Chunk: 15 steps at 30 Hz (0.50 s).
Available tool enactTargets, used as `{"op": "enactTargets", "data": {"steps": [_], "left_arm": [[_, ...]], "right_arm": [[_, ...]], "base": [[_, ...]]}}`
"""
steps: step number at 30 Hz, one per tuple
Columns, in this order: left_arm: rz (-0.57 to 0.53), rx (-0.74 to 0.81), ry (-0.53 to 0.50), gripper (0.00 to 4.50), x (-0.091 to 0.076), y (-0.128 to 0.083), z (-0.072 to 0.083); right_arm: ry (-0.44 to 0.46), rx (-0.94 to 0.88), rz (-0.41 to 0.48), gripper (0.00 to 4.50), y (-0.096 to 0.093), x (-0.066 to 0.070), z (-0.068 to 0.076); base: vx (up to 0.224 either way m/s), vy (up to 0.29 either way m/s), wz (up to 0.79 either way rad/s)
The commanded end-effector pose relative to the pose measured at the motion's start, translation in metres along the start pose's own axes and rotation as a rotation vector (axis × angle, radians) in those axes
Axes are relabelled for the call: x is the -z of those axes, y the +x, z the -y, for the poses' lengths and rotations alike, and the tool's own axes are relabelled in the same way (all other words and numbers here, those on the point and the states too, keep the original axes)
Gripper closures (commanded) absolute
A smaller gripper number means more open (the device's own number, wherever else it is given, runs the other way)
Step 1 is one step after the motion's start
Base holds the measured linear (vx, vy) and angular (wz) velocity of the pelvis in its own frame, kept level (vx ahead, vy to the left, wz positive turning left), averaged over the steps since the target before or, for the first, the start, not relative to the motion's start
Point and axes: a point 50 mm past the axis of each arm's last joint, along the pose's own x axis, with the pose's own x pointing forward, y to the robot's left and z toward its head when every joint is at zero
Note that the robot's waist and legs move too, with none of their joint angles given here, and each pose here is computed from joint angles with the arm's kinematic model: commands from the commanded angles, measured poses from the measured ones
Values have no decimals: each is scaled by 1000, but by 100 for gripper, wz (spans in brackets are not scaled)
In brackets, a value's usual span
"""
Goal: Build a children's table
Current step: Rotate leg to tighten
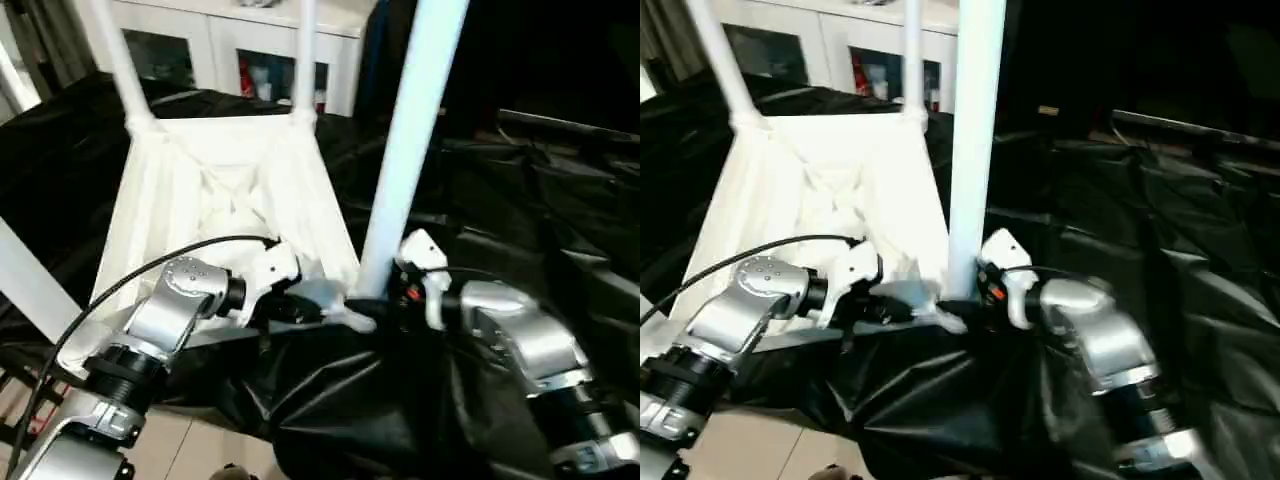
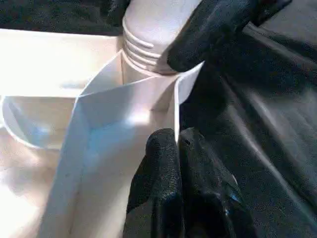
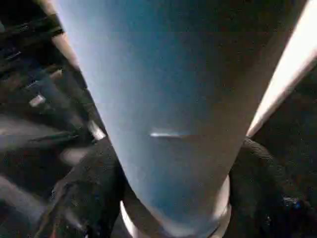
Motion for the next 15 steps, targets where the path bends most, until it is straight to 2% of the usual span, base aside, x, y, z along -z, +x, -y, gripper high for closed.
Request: {"op": "enactTargets", "data": {"steps": [1,4,9,10,11,12,15], "left_arm": [[46,5,44,450,-22,21,3],[68,-153,14,450,-34,35,-10],[100,-235,-13,450,-45,45,-15],[105,-239,-9,450,-48,48,-14],[111,-231,-5,450,-50,51,-12],[117,-221,-1,450,-51,54,-11],[118,-195,8,450,-50,55,-8]], "right_arm": [[26,123,-10,176,13,-3,3],[112,278,-19,183,32,1,3],[164,364,-24,184,47,-1,0],[153,371,-21,150,51,-3,-2],[150,357,-6,150,53,-5,-4],[155,350,10,115,55,-8,-6],[143,320,23,102,53,-12,-5]], "base": [[0,0,0],[0,0,0],[0,0,0],[0,0,0],[0,0,0],[0,0,0],[0,0,0]]}}
